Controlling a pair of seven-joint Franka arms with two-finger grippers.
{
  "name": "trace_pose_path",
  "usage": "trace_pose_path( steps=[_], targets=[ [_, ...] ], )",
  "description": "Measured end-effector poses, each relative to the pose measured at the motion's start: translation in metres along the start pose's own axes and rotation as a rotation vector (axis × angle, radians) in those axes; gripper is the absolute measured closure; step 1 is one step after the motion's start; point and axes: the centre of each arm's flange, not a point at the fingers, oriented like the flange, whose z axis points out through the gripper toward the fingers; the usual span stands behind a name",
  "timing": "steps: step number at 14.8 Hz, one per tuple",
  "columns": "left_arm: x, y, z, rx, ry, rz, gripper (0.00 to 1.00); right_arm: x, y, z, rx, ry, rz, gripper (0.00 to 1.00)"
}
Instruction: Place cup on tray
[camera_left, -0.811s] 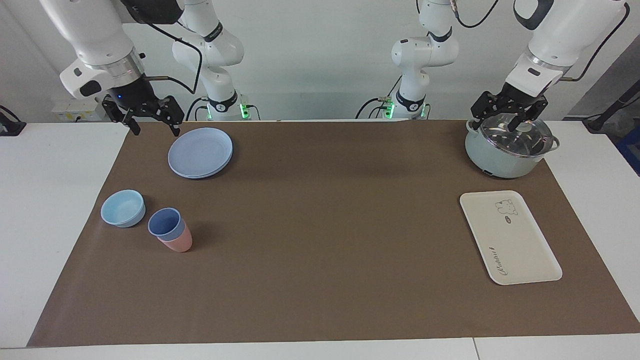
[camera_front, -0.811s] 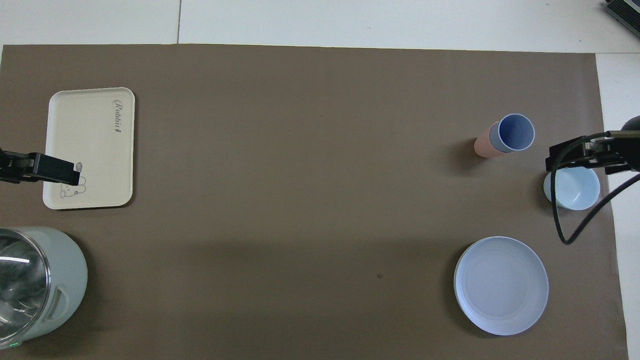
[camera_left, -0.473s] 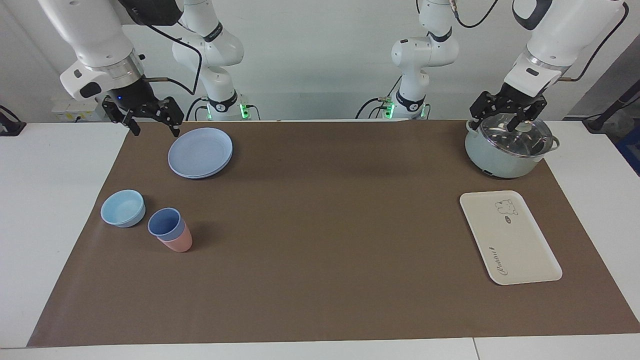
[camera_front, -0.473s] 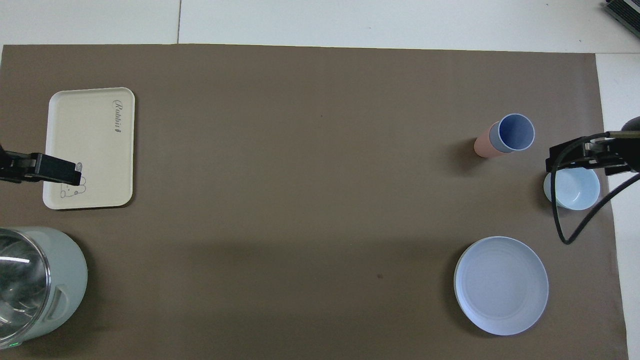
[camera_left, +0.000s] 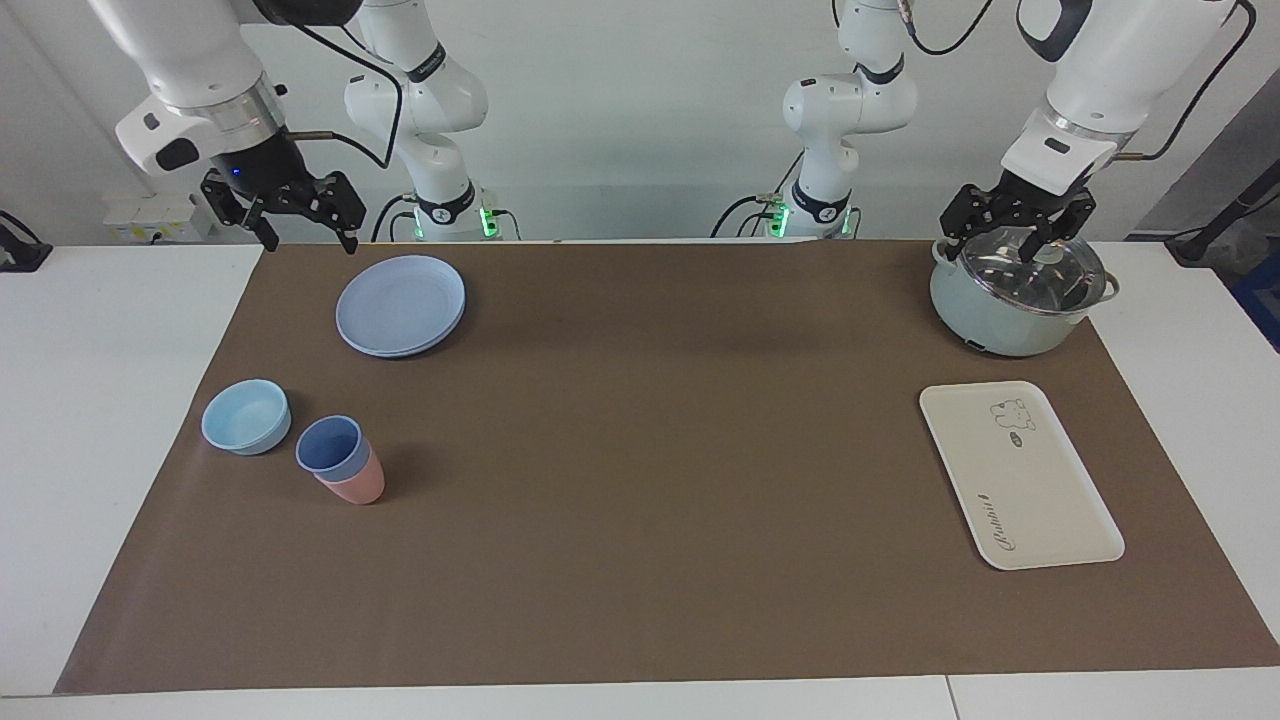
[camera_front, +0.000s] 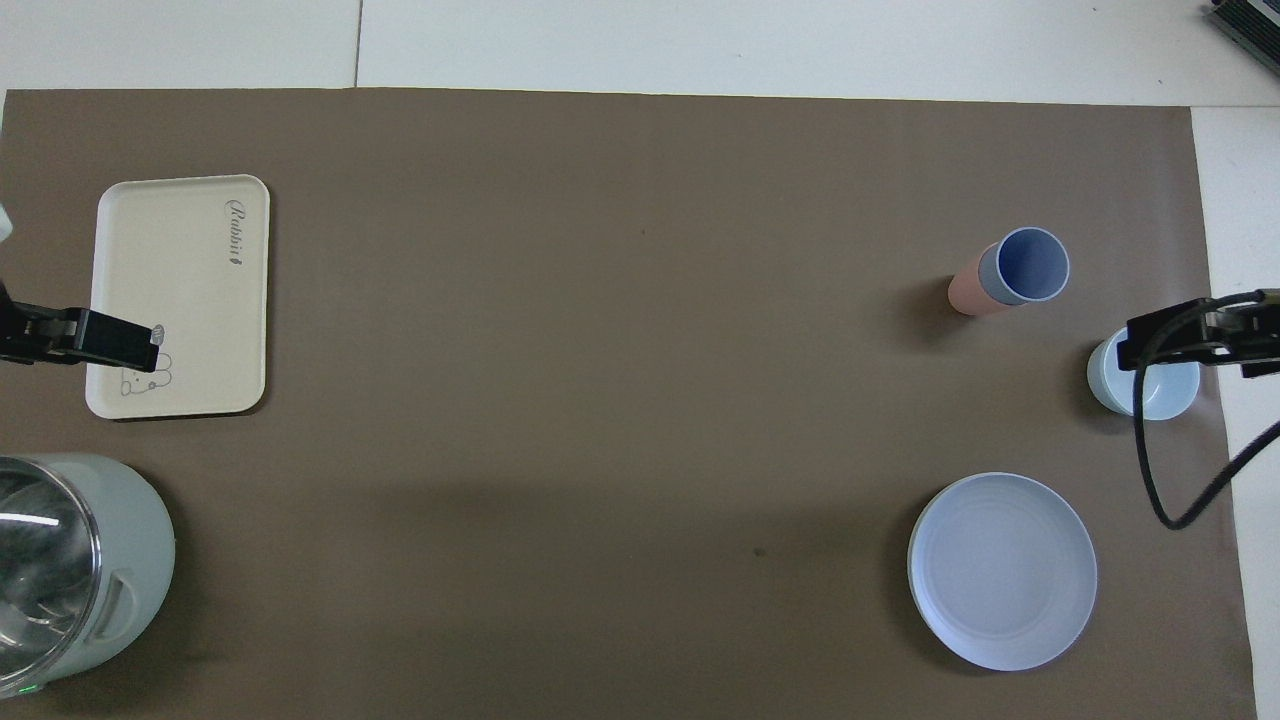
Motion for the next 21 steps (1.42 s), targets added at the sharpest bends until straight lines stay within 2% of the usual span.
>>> trace_pose_path(
  steps=[2, 4, 8, 10, 12, 15, 17, 21],
  targets=[
    [0.001, 0.000, -0.001, 0.001, 0.011, 0.000, 0.00, 0.001, 0.008, -0.006, 0.004, 0.033, 0.036, 0.00],
    [0.001, 0.001, 0.000, 0.001, 0.010, 0.002, 0.00, 0.010, 0.014, -0.001, 0.008, 0.048, 0.161, 0.01],
    [0.002, 0.002, 0.001, 0.000, 0.009, 0.003, 0.00, 0.047, 0.023, 0.014, 0.033, 0.109, 0.531, 0.01],
    [0.002, 0.002, 0.001, -0.013, 0.011, 0.001, 0.00, 0.066, 0.039, 0.026, 0.095, 0.121, 0.738, 0.01],
    [0.002, 0.002, 0.001, -0.017, 0.011, 0.000, 0.00, 0.080, 0.063, 0.043, 0.155, 0.087, 0.931, 0.01],
    [0.002, 0.003, 0.001, -0.019, 0.012, 0.002, 0.00, 0.097, 0.090, 0.069, 0.209, 0.037, 1.111, 0.01],
    [0.002, 0.004, 0.001, -0.019, 0.012, 0.003, 0.00, 0.111, 0.112, 0.094, 0.241, -0.011, 1.184, 0.01],
    [0.002, 0.004, 0.001, -0.019, 0.012, 0.003, 0.00, 0.152, 0.141, 0.147, 0.277, -0.088, 1.244, 0.01]
  ],
)
